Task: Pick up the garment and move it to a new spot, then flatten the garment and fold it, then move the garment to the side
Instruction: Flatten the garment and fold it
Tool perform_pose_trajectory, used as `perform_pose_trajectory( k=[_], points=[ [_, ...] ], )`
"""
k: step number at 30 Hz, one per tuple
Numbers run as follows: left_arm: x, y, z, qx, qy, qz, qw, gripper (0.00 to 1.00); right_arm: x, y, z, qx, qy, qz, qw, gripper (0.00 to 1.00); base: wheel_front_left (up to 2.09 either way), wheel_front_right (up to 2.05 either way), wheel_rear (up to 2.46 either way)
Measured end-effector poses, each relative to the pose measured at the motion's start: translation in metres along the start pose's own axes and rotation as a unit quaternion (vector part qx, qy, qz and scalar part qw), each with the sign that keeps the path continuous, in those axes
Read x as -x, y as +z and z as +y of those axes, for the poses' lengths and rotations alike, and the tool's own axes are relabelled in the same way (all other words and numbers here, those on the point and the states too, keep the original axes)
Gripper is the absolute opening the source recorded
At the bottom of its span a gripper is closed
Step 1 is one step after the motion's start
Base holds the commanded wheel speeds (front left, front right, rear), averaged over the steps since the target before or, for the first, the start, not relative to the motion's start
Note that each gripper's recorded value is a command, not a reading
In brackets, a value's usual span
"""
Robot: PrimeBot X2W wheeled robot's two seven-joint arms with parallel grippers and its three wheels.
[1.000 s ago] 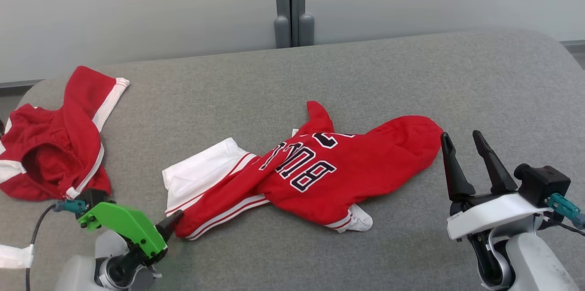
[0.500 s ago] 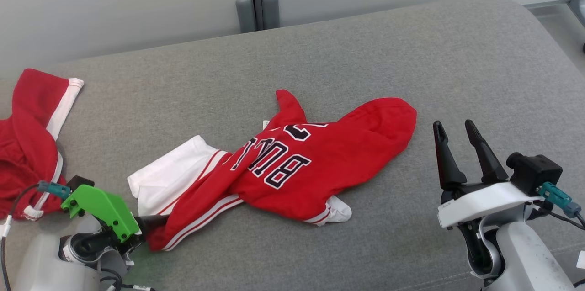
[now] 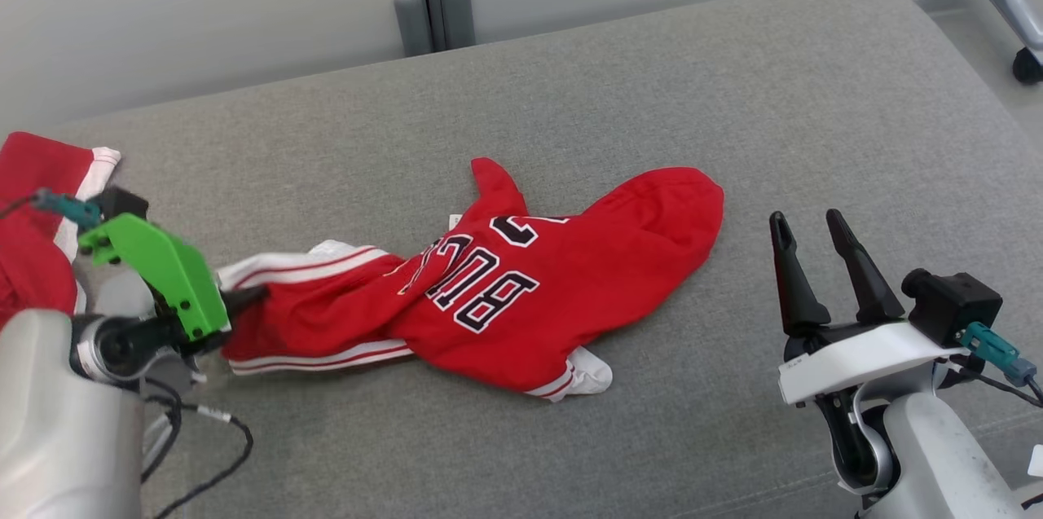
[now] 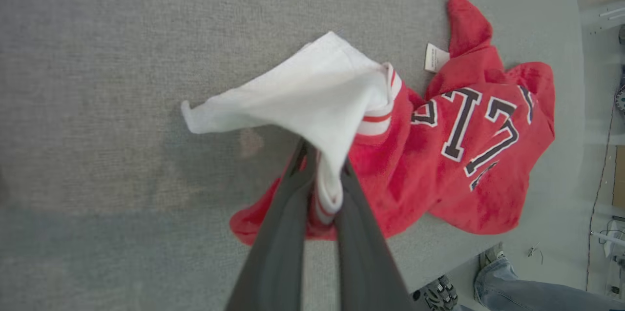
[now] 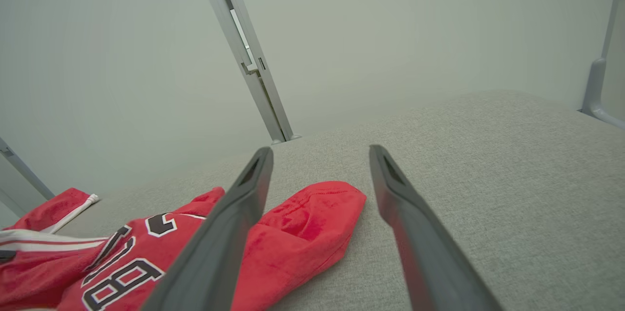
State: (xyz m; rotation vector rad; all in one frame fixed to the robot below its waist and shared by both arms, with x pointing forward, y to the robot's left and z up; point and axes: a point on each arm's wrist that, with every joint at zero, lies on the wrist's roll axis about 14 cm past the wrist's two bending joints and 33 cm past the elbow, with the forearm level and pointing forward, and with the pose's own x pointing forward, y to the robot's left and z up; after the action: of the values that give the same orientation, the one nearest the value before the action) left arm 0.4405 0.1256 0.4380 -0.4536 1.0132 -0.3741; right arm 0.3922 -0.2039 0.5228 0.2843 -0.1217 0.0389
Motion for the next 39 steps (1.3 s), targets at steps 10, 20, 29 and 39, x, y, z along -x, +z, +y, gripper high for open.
perform_pose_trajectory(
  k=[10,20,29,39],
  points=[
    [0.013,0.118,-0.016,-0.088,0.055,-0.128,0.986,0.0,-0.009,-0.003,-0.013,0.005,-0.018,0.003,1.0,1.0,0.0,0.0,0.0],
    [-0.046,0.179,-0.036,-0.092,0.04,-0.171,0.98,0.18,-0.02,-0.008,-0.031,0.01,-0.046,0.008,0.999,1.0,0.0,0.0,0.0],
    [-0.116,0.127,-0.035,-0.126,0.026,-0.1,0.987,1.0,-0.01,-0.02,-0.049,0.019,-0.074,0.03,0.997,1.0,0.0,0.0,0.0],
    [-0.075,0.12,-0.087,-0.195,-0.047,-0.21,0.957,1.0,0.008,-0.02,-0.054,0.031,-0.071,0.042,0.996,1.0,0.0,0.0,0.0]
  ],
)
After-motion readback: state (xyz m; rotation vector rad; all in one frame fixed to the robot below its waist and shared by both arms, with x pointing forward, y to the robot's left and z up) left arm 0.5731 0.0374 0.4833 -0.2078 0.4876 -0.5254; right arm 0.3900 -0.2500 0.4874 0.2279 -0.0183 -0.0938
